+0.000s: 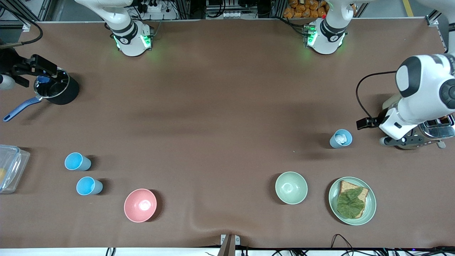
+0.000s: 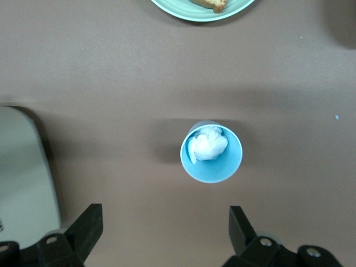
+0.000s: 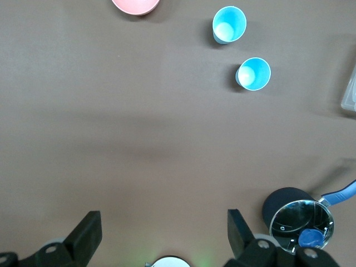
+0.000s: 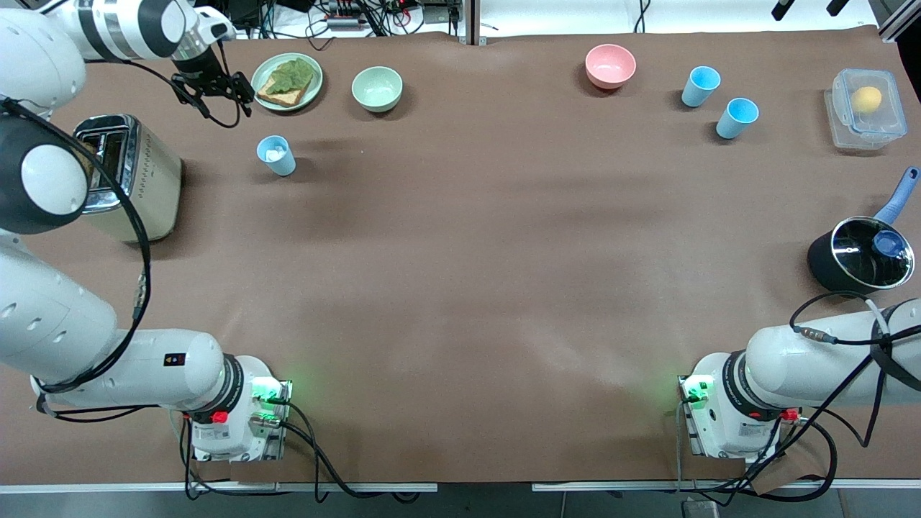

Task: Stack blue cups with both arms
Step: 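Move the left gripper down toward the blue cup beside the toaster, then grasp the blue cup with the left gripper while the right gripper reaches another cup, then carry the cup to mid-table with the left gripper while the right gripper lifts its cup, then set the cup down with the left gripper while the right gripper carries its cup over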

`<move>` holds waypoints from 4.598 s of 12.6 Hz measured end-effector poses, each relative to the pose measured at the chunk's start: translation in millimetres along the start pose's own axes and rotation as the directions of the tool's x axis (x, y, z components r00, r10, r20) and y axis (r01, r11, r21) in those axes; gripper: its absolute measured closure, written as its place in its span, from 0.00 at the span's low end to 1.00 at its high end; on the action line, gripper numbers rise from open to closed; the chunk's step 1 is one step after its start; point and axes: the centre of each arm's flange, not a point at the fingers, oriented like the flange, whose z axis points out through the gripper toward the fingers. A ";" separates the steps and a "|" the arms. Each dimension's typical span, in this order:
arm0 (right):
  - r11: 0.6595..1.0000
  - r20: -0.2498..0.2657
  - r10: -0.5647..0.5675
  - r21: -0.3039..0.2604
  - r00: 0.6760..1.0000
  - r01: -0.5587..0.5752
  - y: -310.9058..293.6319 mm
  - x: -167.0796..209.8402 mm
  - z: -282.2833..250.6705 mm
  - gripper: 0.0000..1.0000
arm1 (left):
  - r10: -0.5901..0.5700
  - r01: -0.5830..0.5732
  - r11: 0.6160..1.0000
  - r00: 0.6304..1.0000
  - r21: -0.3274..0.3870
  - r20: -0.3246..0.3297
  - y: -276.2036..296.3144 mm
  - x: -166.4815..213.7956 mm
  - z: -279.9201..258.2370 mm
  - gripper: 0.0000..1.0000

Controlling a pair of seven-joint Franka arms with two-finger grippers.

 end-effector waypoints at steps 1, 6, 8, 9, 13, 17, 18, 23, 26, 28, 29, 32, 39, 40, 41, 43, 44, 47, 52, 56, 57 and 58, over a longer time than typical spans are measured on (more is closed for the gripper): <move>1.000 0.000 0.000 0.000 1.000 0.000 0.0 0.0 0.0 0.00 | -0.001 0.001 1.000 1.000 -0.001 -0.002 -0.4 -0.4 13.8 0.00; 1.000 0.000 0.000 0.000 1.000 0.000 0.0 0.0 0.0 0.00 | -0.001 0.001 1.000 1.000 -0.003 0.013 -0.6 -5.6 60.7 0.08; 1.000 0.001 0.000 0.000 1.000 0.000 0.0 -0.1 0.1 0.00 | 0.000 0.001 1.000 1.000 -0.004 0.008 -0.3 -2.1 75.9 0.10; 1.000 0.002 0.000 0.000 1.000 0.000 0.0 -0.2 0.3 0.00 | 0.000 0.000 1.000 1.000 -0.004 0.005 0.2 0.2 84.7 0.11; 1.000 0.114 -0.004 0.018 0.994 0.002 2.2 18.0 42.5 0.00 | -0.008 0.008 1.000 1.000 -0.017 0.002 1.9 6.1 112.5 0.17; 1.000 0.167 0.000 0.026 0.986 -0.004 7.5 35.5 72.6 0.00 | -0.008 0.008 1.000 1.000 -0.021 0.008 3.8 7.0 123.0 0.41; 0.999 0.157 0.025 0.027 0.987 -0.030 23.4 41.2 78.9 0.00 | -0.007 0.007 1.000 1.000 -0.021 0.008 4.6 7.0 123.1 0.48; 0.995 0.088 0.090 0.042 0.992 -0.094 125.2 92.5 161.7 0.00 | 0.026 -0.026 0.997 1.000 -0.067 -0.005 41.3 8.2 116.9 0.97; 0.997 0.082 0.079 -0.003 0.993 -0.079 141.9 129.8 239.3 0.00 | 0.020 -0.023 0.994 0.999 -0.104 -0.030 89.7 7.5 98.4 0.97; 0.998 0.076 0.069 -0.014 0.995 -0.069 148.8 149.7 295.6 0.00 | -0.012 0.006 0.991 0.999 -0.132 -0.044 140.4 -1.7 80.4 0.97; 0.998 0.082 0.061 -0.015 0.995 -0.060 149.4 156.4 320.7 0.00 | -0.036 0.029 0.989 0.998 -0.148 -0.044 168.7 -8.9 72.3 0.97; 0.998 0.054 -0.003 -0.070 0.999 0.007 137.2 175.4 363.5 0.00 | -0.109 0.103 0.977 0.994 -0.185 -0.026 246.0 -35.7 57.5 0.97; 0.994 0.076 -0.044 -0.095 0.996 0.051 144.1 177.6 396.6 0.34 | -0.236 0.239 0.948 0.971 -0.208 0.040 403.2 -103.6 56.3 0.97; 0.994 0.081 -0.043 -0.094 0.996 0.051 145.5 176.9 400.6 0.47 | -0.241 0.247 0.946 0.969 -0.208 0.056 420.0 -109.5 62.5 0.97; 0.994 0.085 -0.043 -0.092 0.995 0.051 146.1 176.6 403.3 0.59 | -0.250 0.259 0.944 0.966 -0.203 0.070 437.2 -116.4 71.0 0.97; 0.994 0.086 -0.043 -0.092 0.995 0.051 146.3 176.6 404.4 0.84 | -0.272 0.282 0.942 0.959 -0.181 0.077 466.4 -126.9 89.0 0.97; 0.994 0.085 -0.044 -0.095 0.995 0.053 146.9 176.8 403.3 0.95 | -0.287 0.297 0.940 0.955 -0.171 0.081 477.9 -130.6 98.0 0.97; 0.993 0.080 -0.061 -0.094 0.995 0.069 136.2 180.4 394.1 0.97 | -0.299 0.313 0.937 0.948 -0.156 0.106 493.5 -130.0 122.3 0.97; 0.988 0.133 -0.103 -0.100 0.986 0.117 60.9 180.9 331.6 0.97 | -0.286 0.296 0.943 0.955 -0.150 0.083 494.9 -118.2 132.2 0.84; 0.996 0.146 -0.033 -0.081 0.989 0.045 -49.2 171.8 291.5 0.97 | -0.290 0.294 0.937 0.956 -0.188 0.050 496.8 -107.9 104.7 0.41; 0.998 0.152 -0.016 -0.065 0.988 0.026 -74.2 169.0 285.8 0.97 | -0.293 0.294 0.935 0.956 -0.200 0.033 495.3 -105.2 85.2 0.30; 0.998 0.166 0.002 -0.060 0.986 0.008 -95.2 165.7 279.6 0.97 | -0.299 0.295 0.933 0.954 -0.205 0.014 490.3 -102.4 60.1 0.19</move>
